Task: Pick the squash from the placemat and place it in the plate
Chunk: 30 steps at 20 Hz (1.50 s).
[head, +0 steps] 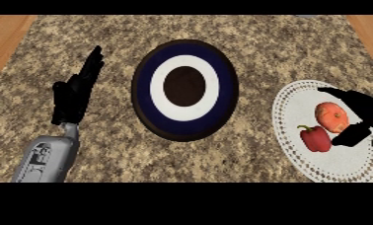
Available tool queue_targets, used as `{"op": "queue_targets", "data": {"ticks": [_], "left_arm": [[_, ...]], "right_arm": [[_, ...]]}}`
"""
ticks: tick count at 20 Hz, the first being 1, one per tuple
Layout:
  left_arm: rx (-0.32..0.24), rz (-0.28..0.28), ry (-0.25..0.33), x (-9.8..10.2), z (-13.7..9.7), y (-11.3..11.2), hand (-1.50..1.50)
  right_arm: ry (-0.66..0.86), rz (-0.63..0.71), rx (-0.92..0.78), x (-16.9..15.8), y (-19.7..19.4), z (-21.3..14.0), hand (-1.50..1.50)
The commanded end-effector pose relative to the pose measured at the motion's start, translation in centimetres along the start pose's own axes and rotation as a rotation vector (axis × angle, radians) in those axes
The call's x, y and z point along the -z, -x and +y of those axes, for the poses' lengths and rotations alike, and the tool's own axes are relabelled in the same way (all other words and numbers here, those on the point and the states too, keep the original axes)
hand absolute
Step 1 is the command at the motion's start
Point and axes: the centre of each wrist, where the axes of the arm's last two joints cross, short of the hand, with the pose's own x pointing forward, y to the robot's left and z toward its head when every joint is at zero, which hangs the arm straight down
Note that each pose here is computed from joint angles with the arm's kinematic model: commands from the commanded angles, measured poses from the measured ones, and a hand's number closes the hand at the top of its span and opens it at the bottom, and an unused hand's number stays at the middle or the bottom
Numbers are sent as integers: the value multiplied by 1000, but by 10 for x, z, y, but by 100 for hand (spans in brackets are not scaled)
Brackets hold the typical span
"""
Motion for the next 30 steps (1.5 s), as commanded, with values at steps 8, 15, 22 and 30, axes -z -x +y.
{"op": "queue_targets", "data": {"ticks": [8,15,22,30], "left_arm": [[10,8,-14,4,-5,2,0],[9,49,-59,-17,24,13,0],[-2,48,-73,-14,24,15,0],[-7,29,-47,-3,12,4,0]], "right_arm": [[123,-48,-19,9,-1,22,150],[104,322,281,-14,-22,131,150],[489,296,340,-60,-89,119,150],[882,66,382,-144,-167,85,150]]}}
